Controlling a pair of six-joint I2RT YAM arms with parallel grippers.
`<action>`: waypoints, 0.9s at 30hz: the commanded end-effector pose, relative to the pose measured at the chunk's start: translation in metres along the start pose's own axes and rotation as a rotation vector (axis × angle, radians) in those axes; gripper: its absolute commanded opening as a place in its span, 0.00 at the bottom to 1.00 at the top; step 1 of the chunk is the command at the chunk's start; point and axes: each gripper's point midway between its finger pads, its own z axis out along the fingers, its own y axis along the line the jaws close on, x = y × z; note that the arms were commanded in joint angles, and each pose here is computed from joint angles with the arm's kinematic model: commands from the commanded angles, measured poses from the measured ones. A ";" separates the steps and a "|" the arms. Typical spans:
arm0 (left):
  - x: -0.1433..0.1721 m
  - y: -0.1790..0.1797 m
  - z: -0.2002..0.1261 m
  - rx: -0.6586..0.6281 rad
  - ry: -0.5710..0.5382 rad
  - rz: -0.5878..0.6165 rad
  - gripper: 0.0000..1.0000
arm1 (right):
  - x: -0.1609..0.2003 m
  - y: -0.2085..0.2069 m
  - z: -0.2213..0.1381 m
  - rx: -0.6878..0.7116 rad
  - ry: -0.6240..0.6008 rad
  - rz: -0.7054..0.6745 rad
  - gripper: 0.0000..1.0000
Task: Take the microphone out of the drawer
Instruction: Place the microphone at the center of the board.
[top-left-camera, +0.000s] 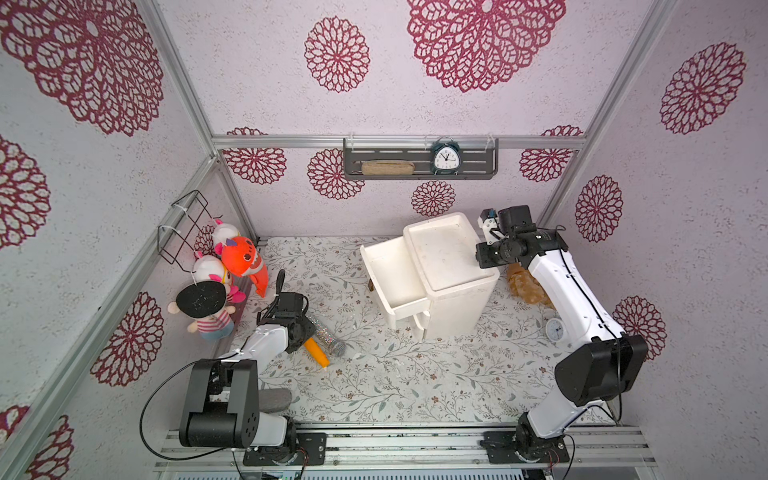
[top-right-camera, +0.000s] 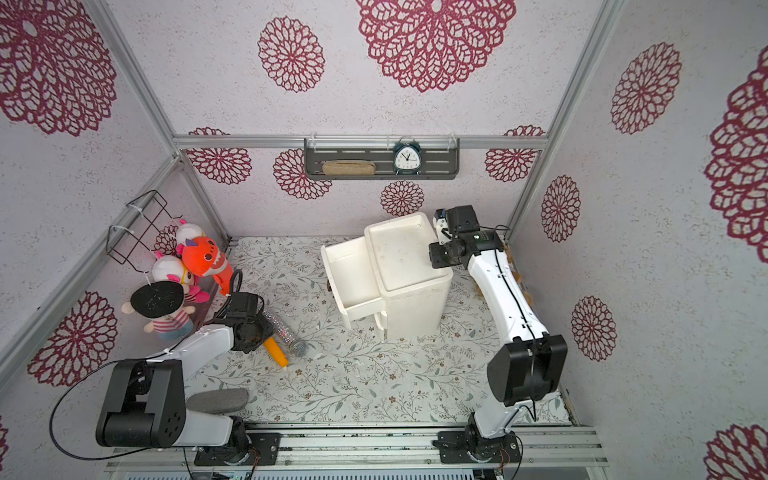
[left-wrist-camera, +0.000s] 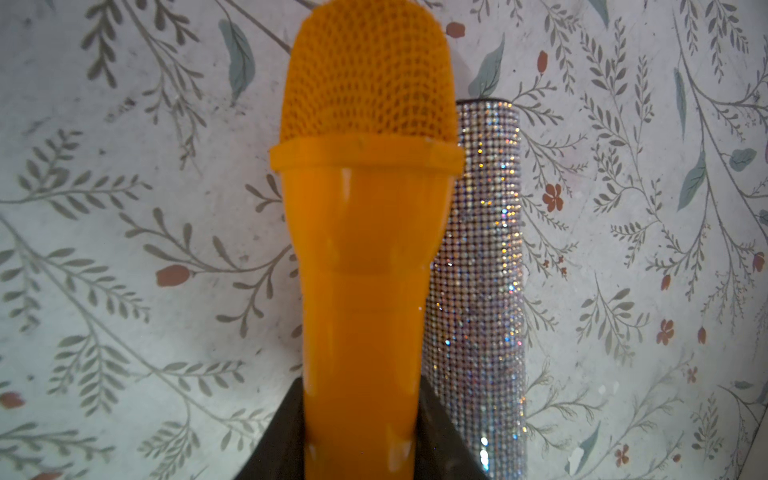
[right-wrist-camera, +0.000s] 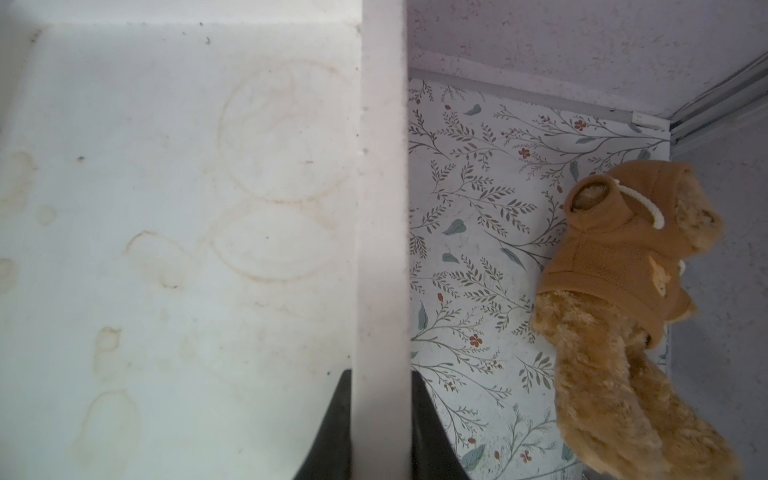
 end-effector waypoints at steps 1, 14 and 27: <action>-0.015 -0.008 -0.002 0.028 -0.046 -0.015 0.28 | -0.012 0.013 -0.041 -0.037 -0.093 -0.010 0.14; -0.010 -0.008 -0.002 0.039 -0.028 -0.055 0.70 | -0.010 0.024 -0.041 -0.068 -0.101 -0.042 0.14; -0.028 -0.022 -0.043 0.103 -0.078 -0.051 0.96 | -0.009 0.031 -0.039 -0.088 -0.103 -0.071 0.13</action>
